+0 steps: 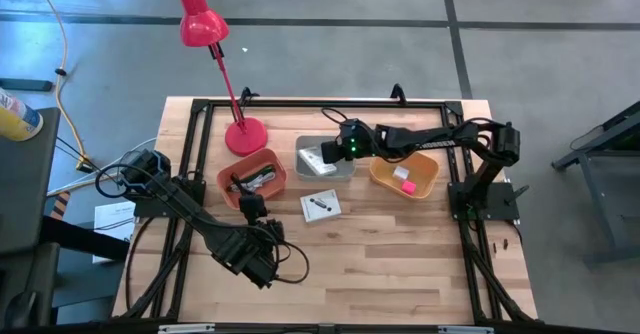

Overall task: Pick and place items into bin
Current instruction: Put the bottom white card reader box into the gray bin

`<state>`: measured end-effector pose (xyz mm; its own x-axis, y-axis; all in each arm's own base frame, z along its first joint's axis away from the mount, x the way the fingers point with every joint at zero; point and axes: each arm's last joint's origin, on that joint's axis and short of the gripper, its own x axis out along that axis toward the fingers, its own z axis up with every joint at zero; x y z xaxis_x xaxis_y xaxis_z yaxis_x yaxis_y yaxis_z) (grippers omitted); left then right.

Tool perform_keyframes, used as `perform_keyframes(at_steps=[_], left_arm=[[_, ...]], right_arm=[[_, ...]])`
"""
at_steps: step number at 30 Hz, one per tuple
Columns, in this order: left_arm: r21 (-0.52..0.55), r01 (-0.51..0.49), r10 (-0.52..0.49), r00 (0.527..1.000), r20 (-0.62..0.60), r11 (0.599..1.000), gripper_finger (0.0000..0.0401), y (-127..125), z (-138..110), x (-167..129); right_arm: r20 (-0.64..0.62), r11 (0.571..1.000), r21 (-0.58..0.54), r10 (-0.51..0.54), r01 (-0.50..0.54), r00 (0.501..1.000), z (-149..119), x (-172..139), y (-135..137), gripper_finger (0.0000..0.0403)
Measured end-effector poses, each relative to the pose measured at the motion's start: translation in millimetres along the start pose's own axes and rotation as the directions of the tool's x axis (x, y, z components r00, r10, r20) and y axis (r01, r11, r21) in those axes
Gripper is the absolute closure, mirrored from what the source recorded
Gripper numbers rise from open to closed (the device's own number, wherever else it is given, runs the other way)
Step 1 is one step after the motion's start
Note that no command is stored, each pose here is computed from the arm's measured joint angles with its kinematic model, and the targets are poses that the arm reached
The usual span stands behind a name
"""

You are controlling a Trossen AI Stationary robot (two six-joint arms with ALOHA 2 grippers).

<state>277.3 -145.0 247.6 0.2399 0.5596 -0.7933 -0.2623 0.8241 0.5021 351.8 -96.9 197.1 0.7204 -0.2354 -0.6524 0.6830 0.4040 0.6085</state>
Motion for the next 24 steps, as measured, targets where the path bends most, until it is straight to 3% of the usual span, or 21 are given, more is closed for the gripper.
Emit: perform_keyframes(at_steps=[12,24], left_arm=[[0.004,0.000,0.000,1.000,0.000,1.000,0.0153,0,0,0],[0.001,-0.025,0.025,0.999,0.025,1.000,0.0153,1,1,0]], right_arm=[[-0.024,0.991,-0.029,0.132,-0.133,0.991,2,-1,10,0.0279],[-0.087,0.991,-0.062,0.117,-0.123,0.989,-24,5,18,0.0279]])
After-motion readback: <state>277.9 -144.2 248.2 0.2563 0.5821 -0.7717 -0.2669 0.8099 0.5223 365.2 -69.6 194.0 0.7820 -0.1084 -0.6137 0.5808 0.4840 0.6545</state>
